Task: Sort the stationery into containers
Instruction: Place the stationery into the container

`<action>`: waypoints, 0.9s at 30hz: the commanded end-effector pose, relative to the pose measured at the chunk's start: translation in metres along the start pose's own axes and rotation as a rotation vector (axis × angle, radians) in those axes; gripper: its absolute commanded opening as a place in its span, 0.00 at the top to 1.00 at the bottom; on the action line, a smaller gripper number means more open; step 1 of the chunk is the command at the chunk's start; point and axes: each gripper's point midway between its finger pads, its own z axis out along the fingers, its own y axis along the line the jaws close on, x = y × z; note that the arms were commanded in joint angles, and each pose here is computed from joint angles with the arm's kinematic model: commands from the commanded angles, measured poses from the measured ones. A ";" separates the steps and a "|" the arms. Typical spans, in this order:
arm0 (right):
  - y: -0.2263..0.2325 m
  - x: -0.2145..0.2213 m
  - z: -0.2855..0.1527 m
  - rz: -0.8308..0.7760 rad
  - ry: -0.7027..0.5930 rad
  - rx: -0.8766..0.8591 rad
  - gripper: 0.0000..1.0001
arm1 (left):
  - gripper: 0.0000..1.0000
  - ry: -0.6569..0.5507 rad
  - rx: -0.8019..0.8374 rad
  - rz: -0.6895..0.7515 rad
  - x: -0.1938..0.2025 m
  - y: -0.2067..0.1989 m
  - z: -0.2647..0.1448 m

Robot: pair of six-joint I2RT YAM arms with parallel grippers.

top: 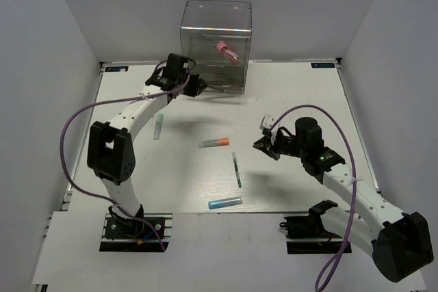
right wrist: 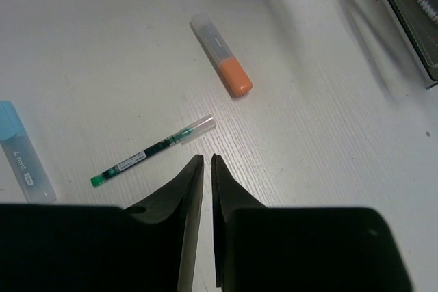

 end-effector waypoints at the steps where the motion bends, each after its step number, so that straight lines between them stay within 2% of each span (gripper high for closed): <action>1: -0.002 -0.001 -0.003 -0.018 -0.010 0.021 0.84 | 1.00 -0.039 0.135 0.003 -0.009 -0.059 0.010; 7: -0.002 -0.002 -0.004 -0.021 -0.014 0.026 0.81 | 1.00 -0.077 0.138 0.001 -0.016 -0.095 0.047; 8: -0.002 -0.001 -0.004 -0.015 -0.012 0.028 0.80 | 1.00 -0.085 0.114 -0.010 -0.018 -0.089 0.064; 14: -0.002 -0.001 -0.006 -0.021 -0.020 0.039 0.77 | 1.00 -0.105 0.073 -0.045 -0.022 -0.080 0.093; 18: -0.002 0.001 -0.006 -0.018 -0.014 0.041 0.65 | 0.98 -0.106 0.052 -0.054 -0.022 -0.074 0.101; 19: -0.001 0.000 -0.005 -0.021 -0.015 0.036 0.57 | 0.94 -0.105 0.062 -0.054 -0.022 -0.076 0.101; 20: -0.001 0.002 -0.005 -0.016 -0.011 0.036 0.52 | 0.81 -0.105 0.071 -0.055 -0.022 -0.079 0.101; 21: 0.000 0.002 -0.005 -0.014 -0.010 0.026 0.42 | 0.75 -0.105 0.071 -0.055 -0.022 -0.079 0.101; 22: 0.002 0.004 -0.004 -0.018 -0.007 0.015 0.39 | 0.63 -0.096 0.096 -0.055 -0.020 -0.085 0.100; 23: 0.004 0.003 -0.002 -0.021 -0.012 -0.005 0.39 | 0.57 -0.095 0.096 -0.055 -0.020 -0.085 0.100; 26: 0.014 0.012 0.002 0.035 0.029 -0.066 0.38 | 0.46 -0.078 0.104 -0.034 -0.017 -0.086 0.100; 27: 0.016 0.016 0.005 0.058 0.042 -0.077 0.38 | 0.46 -0.067 0.123 -0.034 -0.015 -0.093 0.094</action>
